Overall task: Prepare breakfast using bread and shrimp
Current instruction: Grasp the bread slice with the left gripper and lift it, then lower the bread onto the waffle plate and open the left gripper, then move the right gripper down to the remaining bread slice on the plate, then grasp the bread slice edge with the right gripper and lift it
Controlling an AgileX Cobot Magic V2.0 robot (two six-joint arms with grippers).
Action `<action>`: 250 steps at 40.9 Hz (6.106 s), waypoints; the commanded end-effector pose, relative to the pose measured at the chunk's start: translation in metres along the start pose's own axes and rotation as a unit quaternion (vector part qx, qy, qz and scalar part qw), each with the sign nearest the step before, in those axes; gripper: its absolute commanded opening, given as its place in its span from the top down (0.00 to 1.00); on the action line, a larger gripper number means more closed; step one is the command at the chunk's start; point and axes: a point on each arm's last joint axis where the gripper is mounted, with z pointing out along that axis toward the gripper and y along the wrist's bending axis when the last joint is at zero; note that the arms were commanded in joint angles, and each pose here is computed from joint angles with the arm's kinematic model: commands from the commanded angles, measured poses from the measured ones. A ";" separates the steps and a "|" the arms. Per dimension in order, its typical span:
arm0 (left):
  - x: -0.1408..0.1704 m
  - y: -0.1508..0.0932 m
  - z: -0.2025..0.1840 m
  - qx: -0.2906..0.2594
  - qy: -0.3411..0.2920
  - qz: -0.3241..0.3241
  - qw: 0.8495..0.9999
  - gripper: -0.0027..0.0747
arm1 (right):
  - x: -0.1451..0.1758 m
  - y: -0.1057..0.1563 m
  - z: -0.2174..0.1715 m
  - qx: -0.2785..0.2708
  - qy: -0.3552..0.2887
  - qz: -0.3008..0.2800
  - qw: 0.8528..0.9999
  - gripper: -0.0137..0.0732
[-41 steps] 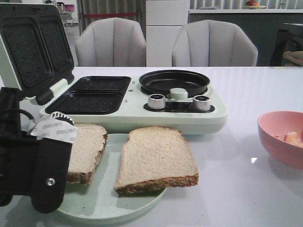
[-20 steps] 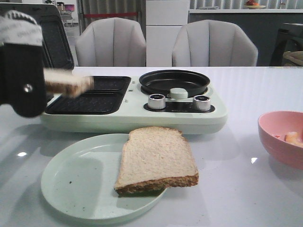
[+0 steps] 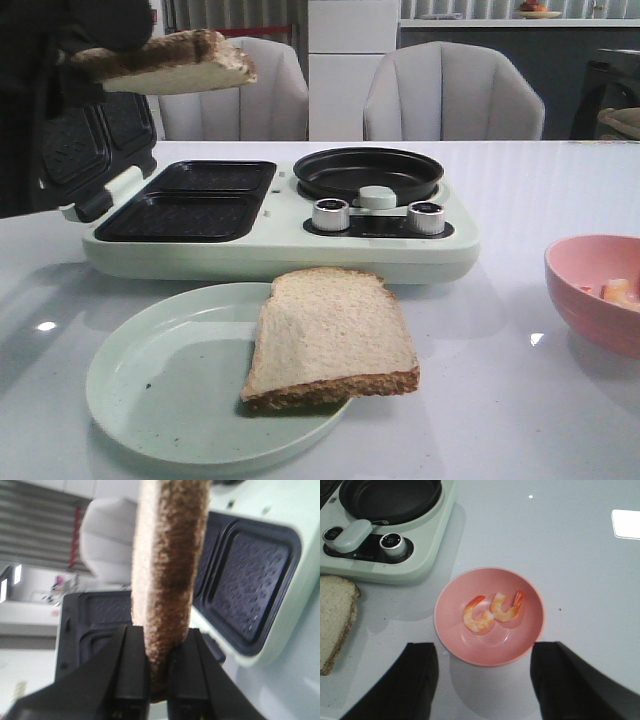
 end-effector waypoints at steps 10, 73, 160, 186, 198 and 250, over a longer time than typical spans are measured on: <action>-0.009 0.048 0.058 -0.050 0.029 0.031 0.998 0.84 | -0.016 0.000 -0.005 0.004 -0.049 -0.005 0.999 0.25; 0.021 0.025 0.237 0.001 0.104 0.023 0.994 0.37 | -0.016 0.000 -0.005 0.004 -0.047 -0.005 0.999 0.25; 0.025 0.075 -0.132 0.321 0.032 -0.472 0.821 0.38 | -0.012 0.000 -0.003 0.000 -0.030 -0.002 1.000 0.25; 0.016 0.078 -0.134 0.335 -0.024 -0.472 0.815 0.38 | 0.015 0.048 0.058 -0.190 0.156 0.144 0.959 0.25; 0.012 0.073 -0.127 0.341 -0.009 -0.465 0.817 0.38 | 0.024 0.087 0.107 -0.260 0.231 0.147 0.926 0.25; 0.009 0.070 -0.119 0.337 0.003 -0.453 0.825 0.38 | 0.018 0.124 0.213 -0.285 0.330 0.159 0.886 0.62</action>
